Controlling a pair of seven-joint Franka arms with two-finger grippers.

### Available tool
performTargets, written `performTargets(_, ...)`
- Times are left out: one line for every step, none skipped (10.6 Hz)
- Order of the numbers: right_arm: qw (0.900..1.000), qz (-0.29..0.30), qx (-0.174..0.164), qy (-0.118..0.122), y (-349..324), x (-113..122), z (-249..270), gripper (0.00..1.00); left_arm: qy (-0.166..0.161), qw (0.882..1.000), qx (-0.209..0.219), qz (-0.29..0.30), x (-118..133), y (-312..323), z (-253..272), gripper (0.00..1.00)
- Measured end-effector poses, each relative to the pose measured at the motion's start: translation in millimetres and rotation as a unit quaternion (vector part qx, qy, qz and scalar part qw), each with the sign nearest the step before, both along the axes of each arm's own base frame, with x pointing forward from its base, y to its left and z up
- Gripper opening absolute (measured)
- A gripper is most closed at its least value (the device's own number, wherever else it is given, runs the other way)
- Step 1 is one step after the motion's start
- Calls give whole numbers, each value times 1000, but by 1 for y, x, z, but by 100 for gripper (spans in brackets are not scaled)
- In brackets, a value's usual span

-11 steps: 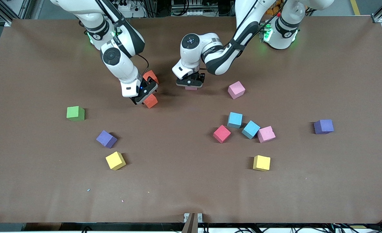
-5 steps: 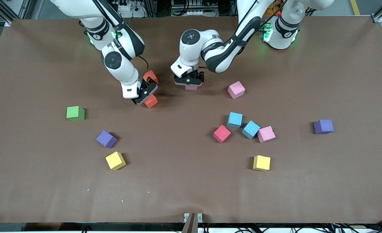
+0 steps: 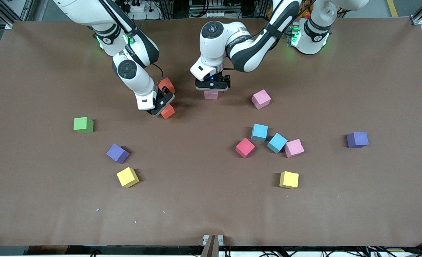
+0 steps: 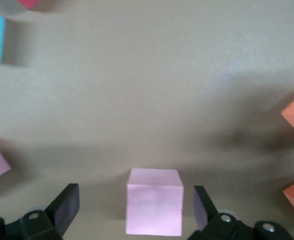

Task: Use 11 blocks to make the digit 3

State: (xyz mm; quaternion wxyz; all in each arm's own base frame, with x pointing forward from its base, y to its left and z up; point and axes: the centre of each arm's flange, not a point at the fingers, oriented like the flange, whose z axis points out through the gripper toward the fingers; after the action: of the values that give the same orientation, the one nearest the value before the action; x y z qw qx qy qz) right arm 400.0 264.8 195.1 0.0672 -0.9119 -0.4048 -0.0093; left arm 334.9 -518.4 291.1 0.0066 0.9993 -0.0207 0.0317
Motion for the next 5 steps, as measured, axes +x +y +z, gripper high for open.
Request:
performTargets(1000,3,1,-4,1,2,2,60,3,1000,6,12,7,8,7,100)
performTargets(1000,5,3,-10,4,7,6,60,6,1000,14,24,15,17,13,100)
performTargets(1000,11,5,-19,7,12,11,60,9,999,19,37,24,27,20,100)
performTargets(999,33,2,-31,11,15,16,60,12,998,23,50,33,36,24,100)
performTargets(996,76,-7,-51,18,17,21,60,18,997,28,65,42,45,26,100)
